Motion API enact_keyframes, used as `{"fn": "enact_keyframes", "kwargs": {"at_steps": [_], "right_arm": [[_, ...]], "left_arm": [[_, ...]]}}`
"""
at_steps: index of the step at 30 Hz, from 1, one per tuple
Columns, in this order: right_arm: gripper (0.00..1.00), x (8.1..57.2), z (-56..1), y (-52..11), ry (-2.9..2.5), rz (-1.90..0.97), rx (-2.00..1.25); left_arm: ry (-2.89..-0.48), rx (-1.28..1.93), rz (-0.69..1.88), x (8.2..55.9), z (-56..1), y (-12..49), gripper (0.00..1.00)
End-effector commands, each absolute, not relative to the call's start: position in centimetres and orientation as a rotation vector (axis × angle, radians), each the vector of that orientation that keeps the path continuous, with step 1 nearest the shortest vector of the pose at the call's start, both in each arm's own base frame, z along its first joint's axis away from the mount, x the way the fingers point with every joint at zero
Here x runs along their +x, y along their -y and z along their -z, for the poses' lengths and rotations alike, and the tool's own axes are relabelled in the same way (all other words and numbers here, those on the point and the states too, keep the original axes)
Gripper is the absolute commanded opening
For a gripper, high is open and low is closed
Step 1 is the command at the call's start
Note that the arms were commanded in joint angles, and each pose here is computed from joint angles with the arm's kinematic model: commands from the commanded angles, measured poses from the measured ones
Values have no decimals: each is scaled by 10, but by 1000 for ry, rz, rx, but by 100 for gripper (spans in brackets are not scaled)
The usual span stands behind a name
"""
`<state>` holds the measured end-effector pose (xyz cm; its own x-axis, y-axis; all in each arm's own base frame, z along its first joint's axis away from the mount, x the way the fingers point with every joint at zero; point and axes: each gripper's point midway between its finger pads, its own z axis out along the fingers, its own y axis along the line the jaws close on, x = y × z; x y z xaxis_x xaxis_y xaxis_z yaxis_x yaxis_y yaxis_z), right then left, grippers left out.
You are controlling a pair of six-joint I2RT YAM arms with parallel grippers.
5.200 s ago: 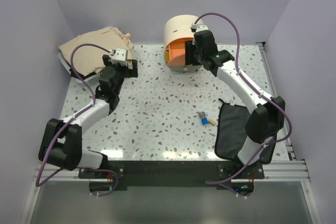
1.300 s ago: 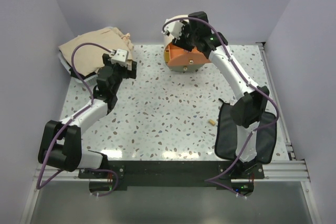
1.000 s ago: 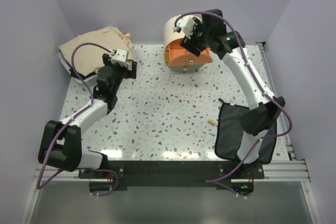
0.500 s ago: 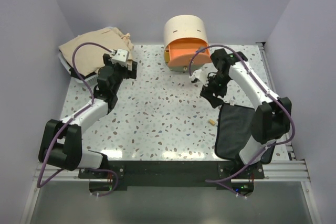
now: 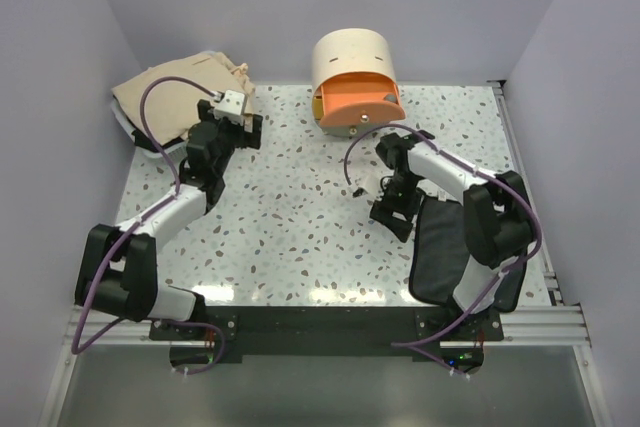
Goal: Sort the stationery into containers
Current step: Pick up the stationery from the center of the board.
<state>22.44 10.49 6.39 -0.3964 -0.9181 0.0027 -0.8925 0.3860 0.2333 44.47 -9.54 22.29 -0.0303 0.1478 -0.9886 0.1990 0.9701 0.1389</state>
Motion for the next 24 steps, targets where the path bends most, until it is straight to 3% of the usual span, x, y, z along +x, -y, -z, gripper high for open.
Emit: {"fn": "enact_keyframes", "kwargs": {"at_steps": [1, 14, 18, 21, 22, 24], "right_arm": [[72, 245, -50, -107, 2644, 170, 1530], [67, 241, -30, -102, 2617, 92, 1506], [56, 236, -20, -102, 2583, 58, 1515], [40, 234, -13, -103, 2566, 55, 1507], [28, 236, -12, -104, 2574, 49, 1515], [16, 236, -14, -108, 2563, 41, 1549]], "left_arm": [[-1550, 266, 30, 455, -246, 94, 100], [-1556, 263, 35, 458, -244, 95, 100], [-1556, 263, 35, 458, -244, 95, 100], [-1558, 264, 35, 459, -244, 95, 100], [-1556, 263, 35, 459, -245, 95, 100], [-1553, 263, 38, 459, -245, 95, 100]]}}
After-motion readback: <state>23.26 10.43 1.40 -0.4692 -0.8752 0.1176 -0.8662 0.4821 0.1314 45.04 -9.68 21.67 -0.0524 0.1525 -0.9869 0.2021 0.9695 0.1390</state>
